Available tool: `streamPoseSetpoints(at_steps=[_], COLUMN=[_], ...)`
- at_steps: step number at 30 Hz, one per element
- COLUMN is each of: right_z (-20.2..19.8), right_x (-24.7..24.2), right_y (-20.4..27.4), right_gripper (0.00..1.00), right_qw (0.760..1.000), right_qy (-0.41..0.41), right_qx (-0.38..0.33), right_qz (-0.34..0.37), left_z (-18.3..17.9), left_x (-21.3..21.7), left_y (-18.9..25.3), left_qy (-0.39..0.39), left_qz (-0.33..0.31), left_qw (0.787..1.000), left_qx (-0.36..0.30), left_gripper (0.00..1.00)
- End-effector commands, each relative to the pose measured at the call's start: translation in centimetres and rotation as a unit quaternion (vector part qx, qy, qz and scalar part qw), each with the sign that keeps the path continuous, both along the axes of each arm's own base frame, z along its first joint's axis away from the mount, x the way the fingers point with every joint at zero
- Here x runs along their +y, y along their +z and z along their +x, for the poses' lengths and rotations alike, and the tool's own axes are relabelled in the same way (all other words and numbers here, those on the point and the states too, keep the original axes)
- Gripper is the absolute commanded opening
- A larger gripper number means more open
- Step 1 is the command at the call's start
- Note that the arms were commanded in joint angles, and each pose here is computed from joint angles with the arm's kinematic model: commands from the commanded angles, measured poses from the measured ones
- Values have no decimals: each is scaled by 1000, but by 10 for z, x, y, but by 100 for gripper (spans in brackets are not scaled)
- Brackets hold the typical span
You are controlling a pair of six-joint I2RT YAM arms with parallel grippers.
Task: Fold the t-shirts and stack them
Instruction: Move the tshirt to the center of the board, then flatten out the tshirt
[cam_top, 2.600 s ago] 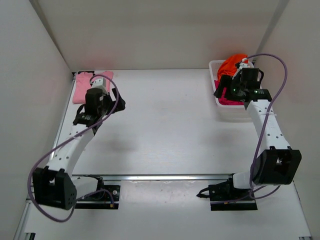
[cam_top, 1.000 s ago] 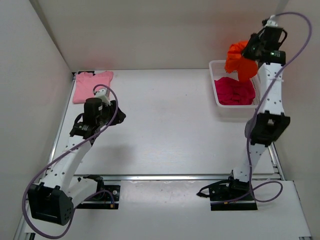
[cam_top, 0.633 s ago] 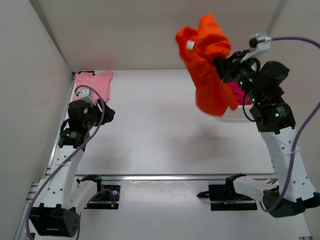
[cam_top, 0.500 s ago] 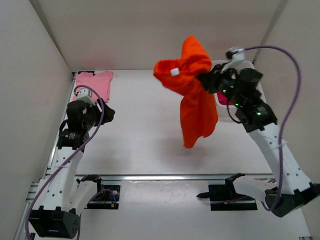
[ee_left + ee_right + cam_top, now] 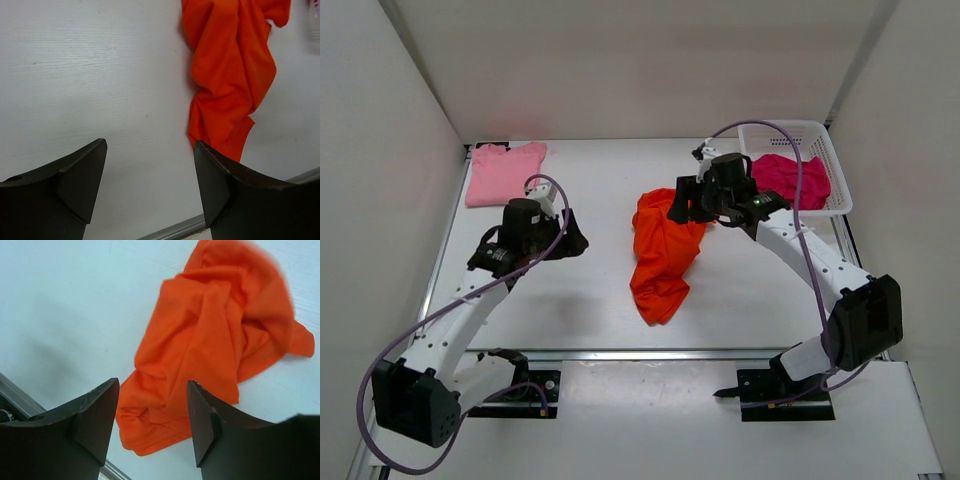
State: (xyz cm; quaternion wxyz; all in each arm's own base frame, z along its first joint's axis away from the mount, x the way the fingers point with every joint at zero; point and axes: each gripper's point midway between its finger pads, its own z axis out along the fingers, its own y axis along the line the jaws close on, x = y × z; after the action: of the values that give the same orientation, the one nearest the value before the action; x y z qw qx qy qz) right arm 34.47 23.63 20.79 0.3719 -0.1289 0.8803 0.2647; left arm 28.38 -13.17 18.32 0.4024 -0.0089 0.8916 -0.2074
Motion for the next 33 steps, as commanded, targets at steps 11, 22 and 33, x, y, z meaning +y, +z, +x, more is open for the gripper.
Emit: streamPoseSetpoints(at_steps=[11,22,33], right_z=[-25,-81,-94], right_x=[-58,-45,-6], right_y=[-78,-133,-169], right_gripper=[56,50,59], right_qw=[996,992,986], right_qy=[-55,-7,39], right_qx=[57,123,163], right_qz=[-29,-13,7], left_z=[52,153,193], left_x=[-70,-147,-222], left_y=[-20,-38,-88], left_qy=[-37,-56,-104], left_qz=[-8,-18,-33], left_qw=[999,998,989], left_qx=[6,29,103], left_gripper=[85,93,90])
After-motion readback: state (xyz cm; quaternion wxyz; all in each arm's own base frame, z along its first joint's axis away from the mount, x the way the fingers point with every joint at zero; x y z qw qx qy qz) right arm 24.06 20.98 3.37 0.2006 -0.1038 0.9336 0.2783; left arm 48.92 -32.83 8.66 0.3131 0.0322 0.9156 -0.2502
